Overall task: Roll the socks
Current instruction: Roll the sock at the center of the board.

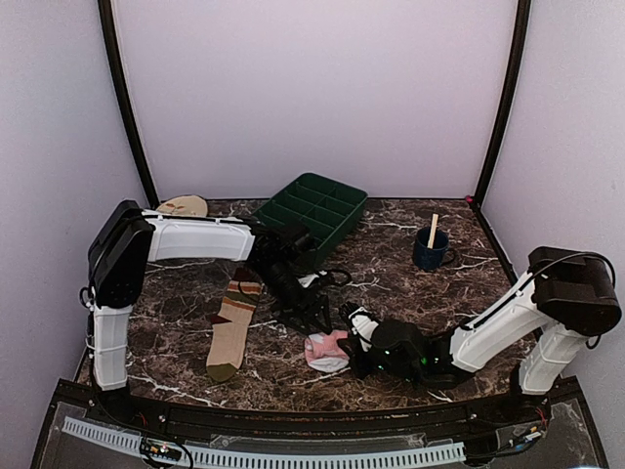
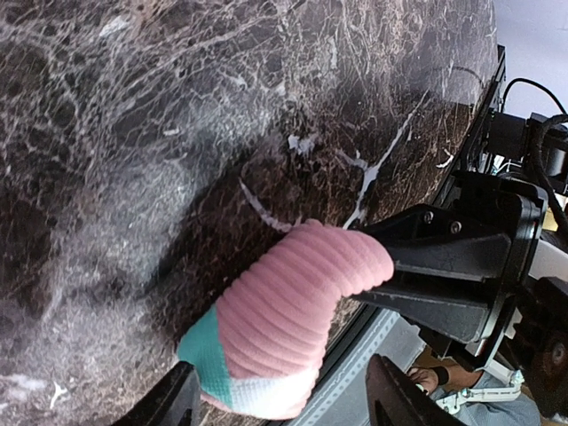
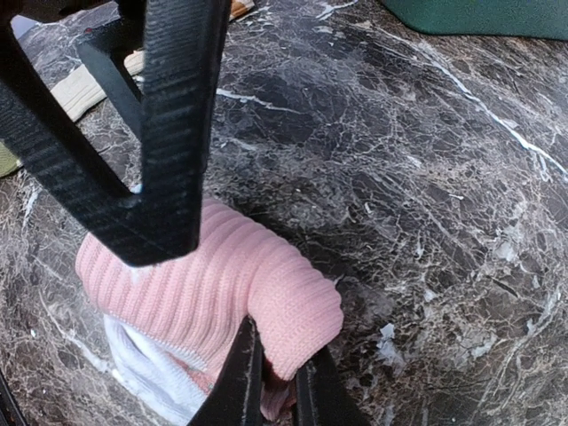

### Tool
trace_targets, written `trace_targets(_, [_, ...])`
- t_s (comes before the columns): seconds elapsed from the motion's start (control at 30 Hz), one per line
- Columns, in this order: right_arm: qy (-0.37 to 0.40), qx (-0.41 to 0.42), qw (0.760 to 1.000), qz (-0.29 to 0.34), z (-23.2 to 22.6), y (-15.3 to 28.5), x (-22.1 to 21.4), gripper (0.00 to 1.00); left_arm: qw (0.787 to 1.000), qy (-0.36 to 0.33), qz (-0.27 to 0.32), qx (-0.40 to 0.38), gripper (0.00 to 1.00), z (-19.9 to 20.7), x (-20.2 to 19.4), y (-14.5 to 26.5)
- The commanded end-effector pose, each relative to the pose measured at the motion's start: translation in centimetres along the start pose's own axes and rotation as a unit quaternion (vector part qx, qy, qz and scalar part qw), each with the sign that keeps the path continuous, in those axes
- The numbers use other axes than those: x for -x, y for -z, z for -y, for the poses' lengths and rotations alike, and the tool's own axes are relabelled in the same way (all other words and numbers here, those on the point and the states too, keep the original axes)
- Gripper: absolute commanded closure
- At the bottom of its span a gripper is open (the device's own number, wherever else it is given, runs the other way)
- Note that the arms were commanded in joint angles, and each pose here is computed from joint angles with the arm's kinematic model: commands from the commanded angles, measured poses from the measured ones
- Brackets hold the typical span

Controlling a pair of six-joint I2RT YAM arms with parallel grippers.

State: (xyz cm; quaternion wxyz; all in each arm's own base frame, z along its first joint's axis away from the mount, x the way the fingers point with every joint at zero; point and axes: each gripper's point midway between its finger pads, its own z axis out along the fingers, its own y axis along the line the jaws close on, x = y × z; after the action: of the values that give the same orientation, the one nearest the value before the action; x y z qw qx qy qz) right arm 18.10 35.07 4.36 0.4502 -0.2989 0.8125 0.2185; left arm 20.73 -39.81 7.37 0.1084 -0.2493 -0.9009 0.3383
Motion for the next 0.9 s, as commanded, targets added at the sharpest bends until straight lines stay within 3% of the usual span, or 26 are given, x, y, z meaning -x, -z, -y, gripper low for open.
trace_targets(0.0, [0.026, -0.005, 1.0, -0.013, 0.4, 0.4, -1.1, 1.0, 0.999, -0.036, 0.006, -0.014, 0.33, 0.8, 0.8, 0.0])
trace_targets(0.47, [0.038, 0.005, 0.999, -0.008, -0.1, 0.5, -0.7, 1.0, 0.998, -0.063, -0.011, -0.017, 0.33, 0.3, 1.0, -1.8])
trace_targets(0.87, [0.033, -0.001, 0.999, -0.002, 0.2, 0.4, -0.6, 1.0, 0.994, -0.083, -0.064, -0.036, 0.41, 1.4, -2.2, -4.5])
